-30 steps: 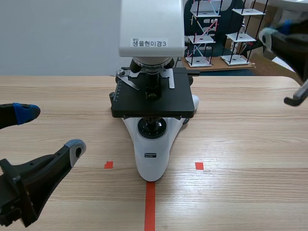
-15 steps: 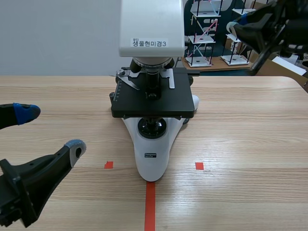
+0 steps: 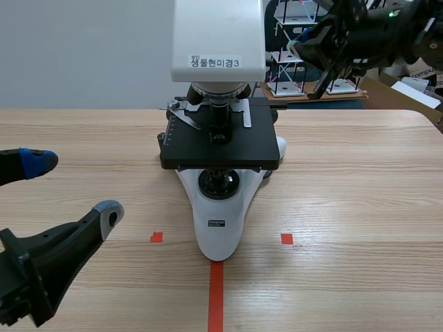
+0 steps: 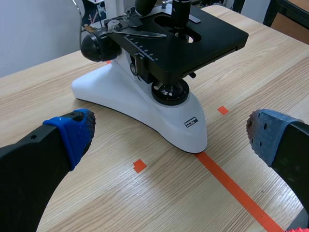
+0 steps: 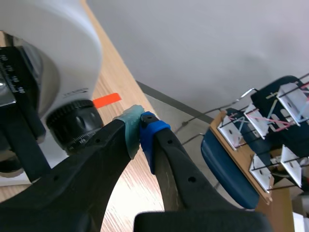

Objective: Point at the coarse focus knob

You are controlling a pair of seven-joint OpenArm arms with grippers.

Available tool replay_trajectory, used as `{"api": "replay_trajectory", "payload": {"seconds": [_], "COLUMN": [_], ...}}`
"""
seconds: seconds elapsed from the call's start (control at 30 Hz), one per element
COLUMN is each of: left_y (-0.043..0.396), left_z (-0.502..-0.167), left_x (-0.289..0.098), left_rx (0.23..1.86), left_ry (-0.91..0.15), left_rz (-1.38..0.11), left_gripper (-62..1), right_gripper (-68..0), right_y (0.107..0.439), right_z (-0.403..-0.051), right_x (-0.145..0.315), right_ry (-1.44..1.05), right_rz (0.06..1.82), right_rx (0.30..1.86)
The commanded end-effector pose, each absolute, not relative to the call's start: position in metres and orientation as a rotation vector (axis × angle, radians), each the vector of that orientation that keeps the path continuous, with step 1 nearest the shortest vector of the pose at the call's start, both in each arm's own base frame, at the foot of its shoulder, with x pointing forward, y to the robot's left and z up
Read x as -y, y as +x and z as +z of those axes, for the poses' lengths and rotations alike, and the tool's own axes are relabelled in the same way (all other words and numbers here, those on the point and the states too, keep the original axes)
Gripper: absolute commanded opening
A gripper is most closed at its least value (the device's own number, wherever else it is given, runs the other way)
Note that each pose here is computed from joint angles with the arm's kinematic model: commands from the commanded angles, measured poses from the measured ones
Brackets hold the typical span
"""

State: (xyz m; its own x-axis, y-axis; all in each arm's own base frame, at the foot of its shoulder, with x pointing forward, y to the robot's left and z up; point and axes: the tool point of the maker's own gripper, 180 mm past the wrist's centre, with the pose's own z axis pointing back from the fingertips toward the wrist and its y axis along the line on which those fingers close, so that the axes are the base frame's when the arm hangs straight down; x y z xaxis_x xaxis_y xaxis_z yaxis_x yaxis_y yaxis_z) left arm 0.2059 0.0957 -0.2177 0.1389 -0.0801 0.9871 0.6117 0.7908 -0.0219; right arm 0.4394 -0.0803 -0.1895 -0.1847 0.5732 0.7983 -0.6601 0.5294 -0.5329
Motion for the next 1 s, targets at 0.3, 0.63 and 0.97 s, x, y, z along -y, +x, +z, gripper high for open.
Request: {"api": "replay_trajectory", "payload": {"seconds": [0.3,0.63,0.97], "left_y": [0.208,0.208,0.208], "left_z": [-0.211,-0.211,-0.211], "left_x": [-0.095,-0.095,-0.095], "left_rx": [1.377,1.377,1.377], "left_ry": [-0.487,-0.487,-0.487], "left_rz": [-0.517,-0.518,-0.518], "left_gripper": [1.4,1.4,1.4], "right_gripper": [-66.9,-66.9,-66.9], "right_y": [0.441,0.442,0.442], "right_z": [-0.18,-0.183,-0.185], "right_x": [0.064,0.066,0.068], "right_ry": [0.122,0.107,0.099], "right_rz": [1.143,1.141,1.14], "right_rx": [1.369,1.346,1.335]}}
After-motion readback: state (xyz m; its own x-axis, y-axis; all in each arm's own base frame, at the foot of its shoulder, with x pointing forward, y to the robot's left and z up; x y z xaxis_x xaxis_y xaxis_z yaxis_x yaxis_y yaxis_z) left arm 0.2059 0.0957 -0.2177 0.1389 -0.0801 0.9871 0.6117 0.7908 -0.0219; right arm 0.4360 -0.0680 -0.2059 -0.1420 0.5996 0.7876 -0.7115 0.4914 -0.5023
